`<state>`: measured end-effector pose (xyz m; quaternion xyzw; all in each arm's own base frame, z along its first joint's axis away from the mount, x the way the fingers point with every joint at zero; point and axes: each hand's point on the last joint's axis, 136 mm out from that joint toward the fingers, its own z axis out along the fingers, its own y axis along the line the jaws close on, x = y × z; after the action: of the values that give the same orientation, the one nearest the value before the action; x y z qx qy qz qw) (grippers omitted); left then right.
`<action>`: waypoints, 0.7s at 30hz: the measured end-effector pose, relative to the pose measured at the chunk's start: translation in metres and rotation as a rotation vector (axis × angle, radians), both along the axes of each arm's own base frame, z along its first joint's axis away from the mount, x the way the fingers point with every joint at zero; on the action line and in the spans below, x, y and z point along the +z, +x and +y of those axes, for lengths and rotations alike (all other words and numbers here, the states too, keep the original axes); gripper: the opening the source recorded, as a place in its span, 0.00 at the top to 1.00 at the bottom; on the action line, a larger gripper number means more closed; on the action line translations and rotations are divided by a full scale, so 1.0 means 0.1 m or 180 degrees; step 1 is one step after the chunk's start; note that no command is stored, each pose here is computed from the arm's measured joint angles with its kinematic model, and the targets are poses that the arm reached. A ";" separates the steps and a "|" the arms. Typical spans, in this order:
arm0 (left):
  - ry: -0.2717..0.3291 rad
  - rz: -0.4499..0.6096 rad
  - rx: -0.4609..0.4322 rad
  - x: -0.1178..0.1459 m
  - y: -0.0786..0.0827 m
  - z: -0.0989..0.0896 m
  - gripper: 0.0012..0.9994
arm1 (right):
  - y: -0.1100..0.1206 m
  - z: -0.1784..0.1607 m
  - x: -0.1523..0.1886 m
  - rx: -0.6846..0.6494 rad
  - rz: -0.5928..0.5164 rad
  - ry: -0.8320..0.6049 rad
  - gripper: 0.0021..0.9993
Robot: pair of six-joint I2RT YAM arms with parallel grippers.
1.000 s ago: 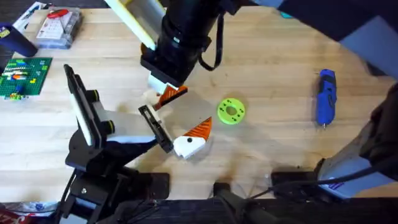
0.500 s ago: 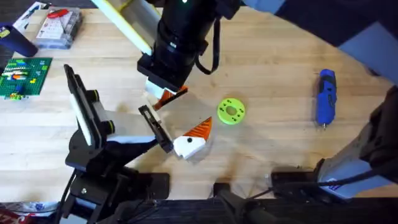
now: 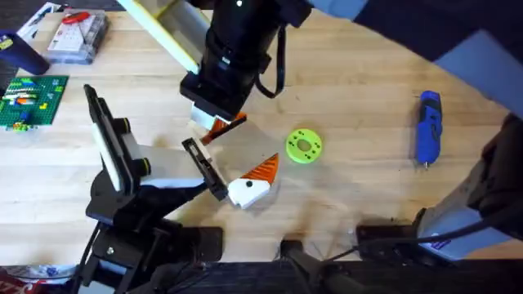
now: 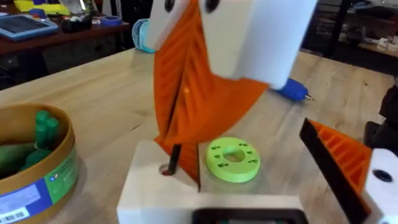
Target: Pick up the gripper from the table and insert it into the empty holder that is missing its gripper. Then pick up a screw, insert it into the mounting hole, and use the screwdriver to tighten it. Finally, clean up the table by picking up the vegetable and placing it into the bucket.
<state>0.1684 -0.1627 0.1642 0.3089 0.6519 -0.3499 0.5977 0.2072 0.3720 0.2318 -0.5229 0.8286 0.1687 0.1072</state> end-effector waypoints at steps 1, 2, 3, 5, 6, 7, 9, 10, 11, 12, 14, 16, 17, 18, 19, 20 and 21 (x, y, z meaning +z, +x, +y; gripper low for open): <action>0.0000 0.0000 0.0000 0.00 0.00 0.00 0.01 | 0.00 0.00 -0.02 0.0000 0.0009 -0.0013 1.00; 0.0000 0.0000 0.0000 0.00 0.00 0.00 0.01 | 0.01 0.01 -0.04 0.0000 0.0019 -0.0029 1.00; 0.0000 -0.0001 -0.0001 0.00 0.00 0.00 0.01 | 0.01 0.01 -0.07 0.0000 0.0030 -0.0045 1.00; -0.0005 0.0009 0.0001 0.00 0.00 0.00 0.01 | 0.01 0.02 -0.11 0.0000 0.0052 -0.0076 1.00; -0.0010 0.0018 0.0001 0.00 0.00 0.00 0.01 | 0.01 0.02 -0.12 0.0000 0.0056 -0.0082 1.00; -0.0012 0.0020 0.0001 0.00 0.00 0.00 0.01 | 0.01 0.02 -0.12 0.0000 0.0057 -0.0084 1.00; -0.0012 0.0020 0.0001 0.00 0.00 0.00 0.01 | 0.01 0.02 -0.12 0.0000 0.0058 -0.0084 1.00; -0.0012 0.0020 0.0001 0.00 0.00 0.00 0.01 | 0.01 0.02 -0.12 0.0000 0.0059 -0.0085 1.00; -0.0012 0.0020 0.0001 0.00 0.00 0.00 0.01 | 0.01 0.02 -0.12 0.0000 0.0058 -0.0085 1.00; -0.0012 0.0020 0.0001 0.00 0.00 0.00 0.01 | 0.01 0.02 -0.12 0.0000 0.0058 -0.0085 1.00; -0.0012 0.0020 0.0001 0.00 0.00 0.00 0.01 | 0.01 0.02 -0.12 0.0000 0.0057 -0.0084 1.00; -0.0011 0.0019 0.0001 0.00 0.00 0.00 0.01 | 0.02 0.03 -0.12 0.0000 0.0051 -0.0075 1.00; -0.0011 0.0018 0.0001 0.00 0.00 0.00 0.01 | 0.02 0.03 -0.12 0.0000 0.0047 -0.0069 1.00; -0.0011 0.0018 0.0001 0.00 0.00 0.00 0.01 | 0.03 0.04 -0.11 0.0000 0.0042 -0.0062 1.00; -0.0011 0.0017 0.0001 0.00 0.00 0.00 0.01 | 0.03 0.04 -0.11 0.0000 0.0038 -0.0056 1.00; -0.0011 0.0017 0.0001 0.00 0.00 0.00 0.01 | 0.03 0.05 -0.11 0.0000 0.0032 -0.0047 1.00; -0.0011 0.0017 0.0001 0.00 0.00 0.00 0.01 | 0.04 0.06 -0.11 0.0000 0.0024 -0.0035 1.00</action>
<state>0.1684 -0.1627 0.1641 0.3067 0.6529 -0.3518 0.5965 0.2110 0.3776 0.2212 -0.5229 0.8299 0.1661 0.1012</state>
